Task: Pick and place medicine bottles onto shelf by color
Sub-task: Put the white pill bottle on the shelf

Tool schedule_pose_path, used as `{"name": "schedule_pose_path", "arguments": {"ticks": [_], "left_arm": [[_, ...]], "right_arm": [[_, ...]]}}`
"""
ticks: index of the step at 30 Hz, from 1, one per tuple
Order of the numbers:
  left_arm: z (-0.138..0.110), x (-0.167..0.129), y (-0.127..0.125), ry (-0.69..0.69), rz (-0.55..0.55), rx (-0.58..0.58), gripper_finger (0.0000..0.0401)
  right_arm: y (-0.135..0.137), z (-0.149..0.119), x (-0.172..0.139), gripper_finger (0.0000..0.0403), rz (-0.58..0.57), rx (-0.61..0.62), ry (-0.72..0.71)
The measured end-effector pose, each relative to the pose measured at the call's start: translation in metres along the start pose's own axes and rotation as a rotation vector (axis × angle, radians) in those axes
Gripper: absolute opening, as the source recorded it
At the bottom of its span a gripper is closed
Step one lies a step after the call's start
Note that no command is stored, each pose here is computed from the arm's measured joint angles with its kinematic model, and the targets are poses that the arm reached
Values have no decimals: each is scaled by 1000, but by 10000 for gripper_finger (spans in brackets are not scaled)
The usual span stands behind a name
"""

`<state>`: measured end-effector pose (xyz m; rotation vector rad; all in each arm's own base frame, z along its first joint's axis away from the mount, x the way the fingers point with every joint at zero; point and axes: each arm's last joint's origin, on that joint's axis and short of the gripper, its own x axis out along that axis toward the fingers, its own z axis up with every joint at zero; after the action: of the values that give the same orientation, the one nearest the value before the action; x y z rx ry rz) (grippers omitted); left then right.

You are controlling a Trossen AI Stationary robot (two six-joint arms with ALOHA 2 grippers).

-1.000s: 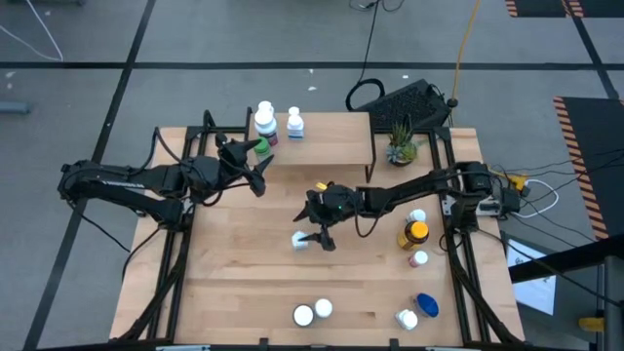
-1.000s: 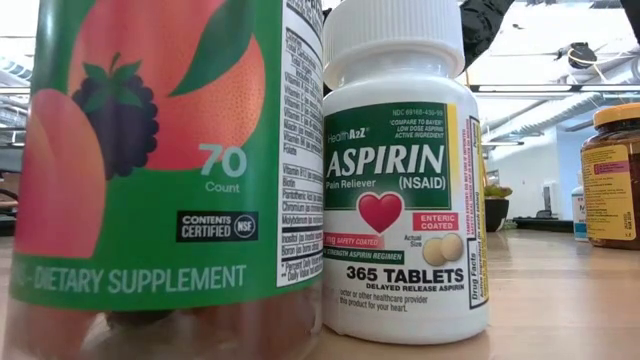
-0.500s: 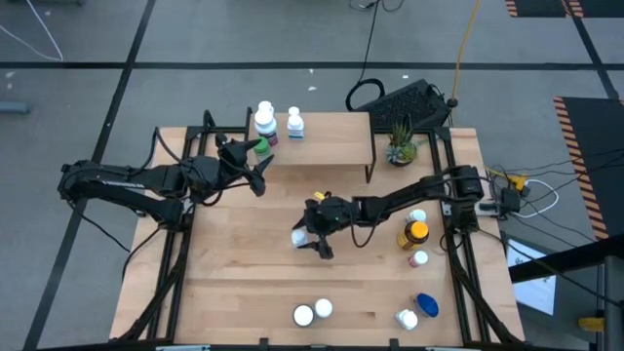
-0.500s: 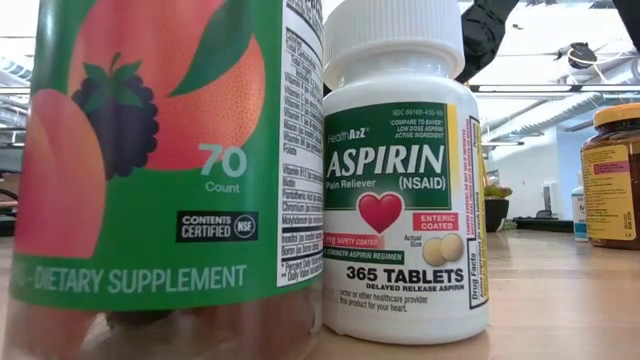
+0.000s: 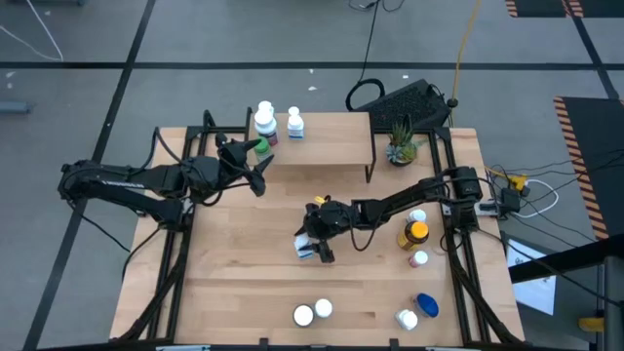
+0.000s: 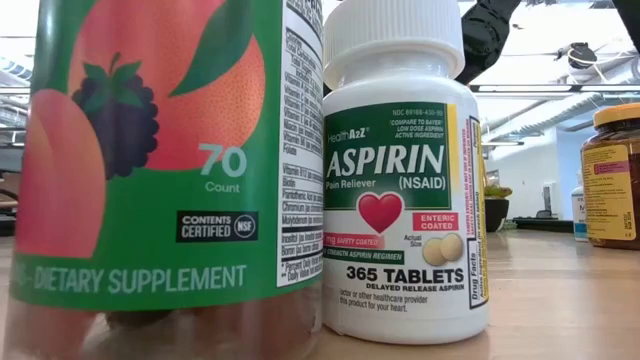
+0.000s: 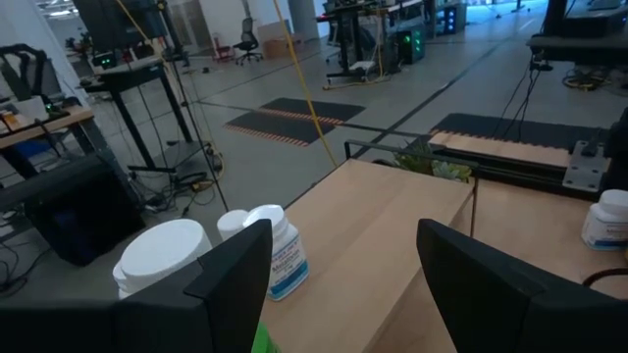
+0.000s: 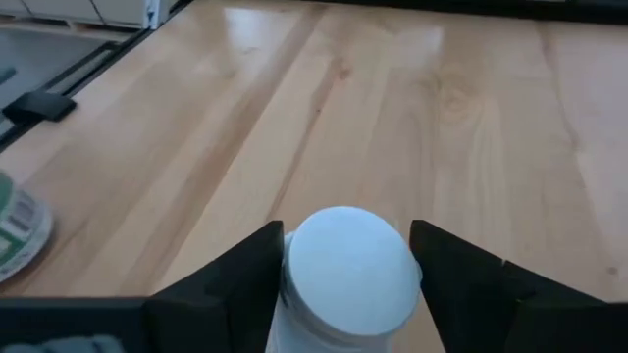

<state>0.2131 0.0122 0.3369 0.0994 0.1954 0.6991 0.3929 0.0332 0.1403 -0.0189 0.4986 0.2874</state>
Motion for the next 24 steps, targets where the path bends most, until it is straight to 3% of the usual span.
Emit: {"name": "schedule_pose_path", "arguments": {"ticks": [9, 16, 19, 24], "left_arm": [[0, 0, 0, 1, 0, 1, 257], [0, 0, 0, 0, 1, 1, 257], [0, 0, 0, 0, 1, 0, 257], [0, 0, 0, -2, 2, -1, 257]], "right_arm": [[4, -5, 1, 211, 15, 36, 52], [3, 3, -6, 175, 4, 11, 31], [-8, 22, -21, 168, -32, -9, -19], [-46, 86, -66, 176, -269, -111, -36]]}}
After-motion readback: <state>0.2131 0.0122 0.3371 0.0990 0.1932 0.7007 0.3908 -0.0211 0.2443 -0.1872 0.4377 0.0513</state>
